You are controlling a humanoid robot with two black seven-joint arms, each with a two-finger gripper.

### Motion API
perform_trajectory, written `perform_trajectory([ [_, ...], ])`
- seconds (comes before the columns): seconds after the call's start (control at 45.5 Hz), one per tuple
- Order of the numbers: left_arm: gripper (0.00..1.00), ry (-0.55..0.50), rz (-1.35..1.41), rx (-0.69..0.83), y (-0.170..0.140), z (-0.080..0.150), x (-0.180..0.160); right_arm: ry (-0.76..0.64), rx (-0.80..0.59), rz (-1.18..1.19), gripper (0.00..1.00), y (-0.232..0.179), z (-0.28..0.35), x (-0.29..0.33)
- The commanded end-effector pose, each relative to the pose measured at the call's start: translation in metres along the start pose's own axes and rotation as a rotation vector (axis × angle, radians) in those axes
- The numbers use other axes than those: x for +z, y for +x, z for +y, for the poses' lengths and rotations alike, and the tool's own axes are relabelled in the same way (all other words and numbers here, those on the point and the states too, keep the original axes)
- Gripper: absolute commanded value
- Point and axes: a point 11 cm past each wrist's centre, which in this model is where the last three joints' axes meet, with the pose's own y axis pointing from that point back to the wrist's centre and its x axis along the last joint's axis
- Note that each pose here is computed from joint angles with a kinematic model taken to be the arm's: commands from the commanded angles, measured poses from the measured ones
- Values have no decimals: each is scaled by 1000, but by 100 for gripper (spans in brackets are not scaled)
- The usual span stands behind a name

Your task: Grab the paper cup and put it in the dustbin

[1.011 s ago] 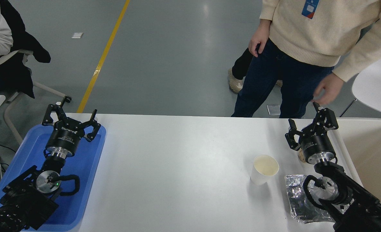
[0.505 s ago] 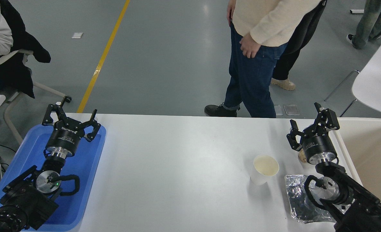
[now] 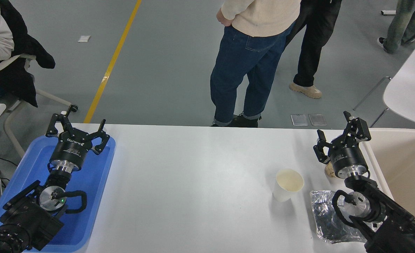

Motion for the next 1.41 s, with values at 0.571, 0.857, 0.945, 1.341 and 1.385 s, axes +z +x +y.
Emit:
perform_trajectory([
  [0.571,100,1,0,-3,-1,-1,0,-293,-203,728,100,60,-5,-84],
  [0.857,100,2,-1,-3,-1,-1,0,-458,-364,1034,100,49,-9,-107],
  [0.945,100,2,-1,-3,-1,-1,0,-510,-411,1111,100,44,-9,-117],
  [1.341,100,2,-1,-3,-1,-1,0,-843,-614,1318,100,11,9,-176],
  [1.385,100,4,-1,-3,-1,-1,0,-899,-647,1320,100,2,13,-181],
])
